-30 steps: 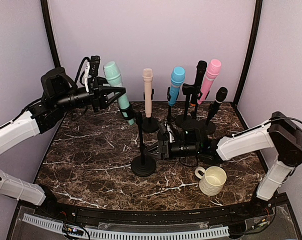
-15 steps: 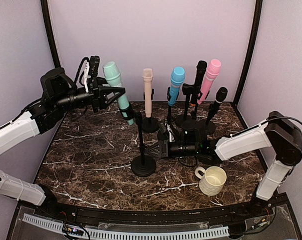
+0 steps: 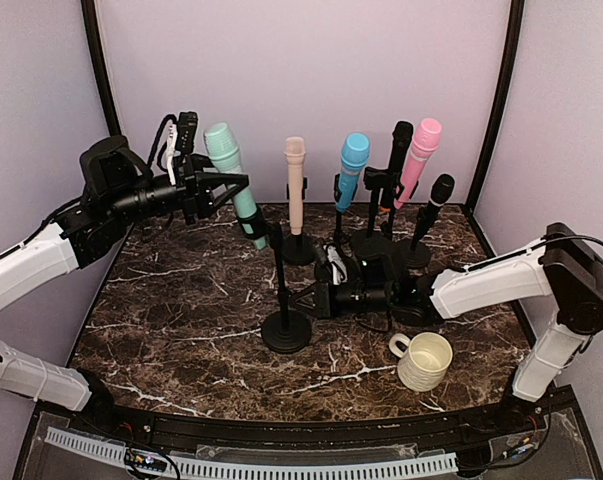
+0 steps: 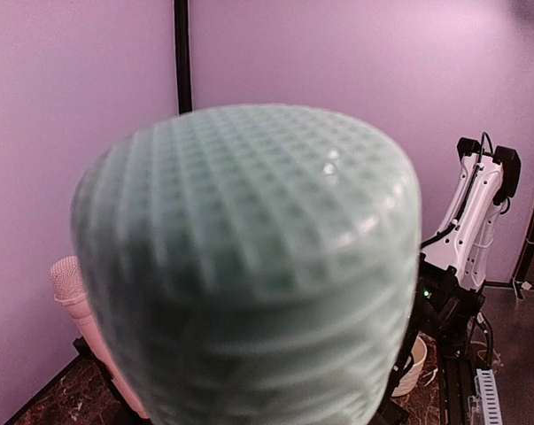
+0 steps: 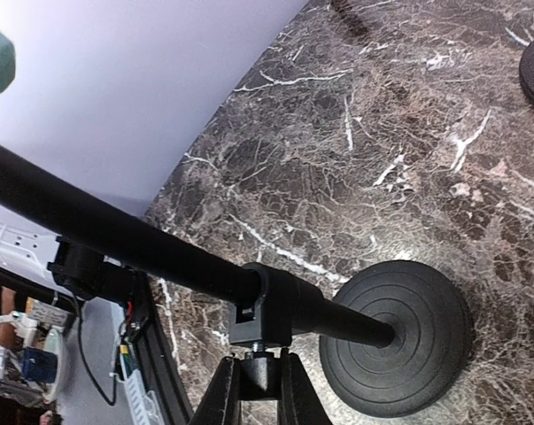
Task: Remove the microphone from the stand
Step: Unscrew the knob on the stand of the microphone stand.
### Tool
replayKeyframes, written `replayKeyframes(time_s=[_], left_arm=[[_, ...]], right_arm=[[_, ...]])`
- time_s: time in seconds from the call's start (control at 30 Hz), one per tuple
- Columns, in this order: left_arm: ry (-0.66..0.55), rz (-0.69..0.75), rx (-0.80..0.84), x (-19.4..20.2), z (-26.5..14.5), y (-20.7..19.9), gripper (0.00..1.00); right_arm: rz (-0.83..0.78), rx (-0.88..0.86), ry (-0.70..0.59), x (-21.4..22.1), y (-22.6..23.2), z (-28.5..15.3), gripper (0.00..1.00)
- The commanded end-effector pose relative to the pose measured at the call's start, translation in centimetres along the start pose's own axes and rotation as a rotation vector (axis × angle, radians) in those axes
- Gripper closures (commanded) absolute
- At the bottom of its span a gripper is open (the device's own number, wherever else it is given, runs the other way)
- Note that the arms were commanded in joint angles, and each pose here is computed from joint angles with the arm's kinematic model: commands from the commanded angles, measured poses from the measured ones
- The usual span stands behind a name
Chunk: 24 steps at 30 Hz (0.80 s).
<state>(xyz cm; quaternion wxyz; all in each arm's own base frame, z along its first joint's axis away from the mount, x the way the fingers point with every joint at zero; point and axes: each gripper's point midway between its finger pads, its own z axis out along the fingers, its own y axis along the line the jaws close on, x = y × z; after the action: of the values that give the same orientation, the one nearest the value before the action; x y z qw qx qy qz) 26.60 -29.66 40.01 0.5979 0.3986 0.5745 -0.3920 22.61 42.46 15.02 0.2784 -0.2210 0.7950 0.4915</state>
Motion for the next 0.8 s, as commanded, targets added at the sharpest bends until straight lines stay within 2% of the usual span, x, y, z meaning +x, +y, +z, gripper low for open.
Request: replayKeyframes(time_s=[0.0,0.27,0.6,0.7,0.73,0.77], left_arm=[[0.164,-0.047,-0.008,5.8,0.1,0.5,0.78],[0.168,-0.051,-0.009,6.0,0.2,0.6,0.78],[0.175,-0.045,-0.018,6.2,0.1,0.7,0.78],[0.177,-0.039,-0.023,6.2,0.0,0.7,0.78],[0.177,-0.038,-0.024,6.2,0.0,0.7,0.78],[0.177,-0.037,-0.025,6.2,-0.1,0.7,0.78]], right_arm=[[-0.198,0.194,-0.039,-1.1,-0.2,-0.2,1.00],[-0.417,0.421,-0.092,-1.4,-0.8,-1.4,1.00],[-0.595,0.603,-0.120,-0.7,0.6,-0.7,1.00],[-0.600,0.643,-0.149,-1.0,0.9,-1.2,1.00],[-0.588,0.636,-0.160,-1.1,1.1,-1.4,0.99],[-0.574,0.623,-0.176,-1.3,1.4,-1.8,0.92]])
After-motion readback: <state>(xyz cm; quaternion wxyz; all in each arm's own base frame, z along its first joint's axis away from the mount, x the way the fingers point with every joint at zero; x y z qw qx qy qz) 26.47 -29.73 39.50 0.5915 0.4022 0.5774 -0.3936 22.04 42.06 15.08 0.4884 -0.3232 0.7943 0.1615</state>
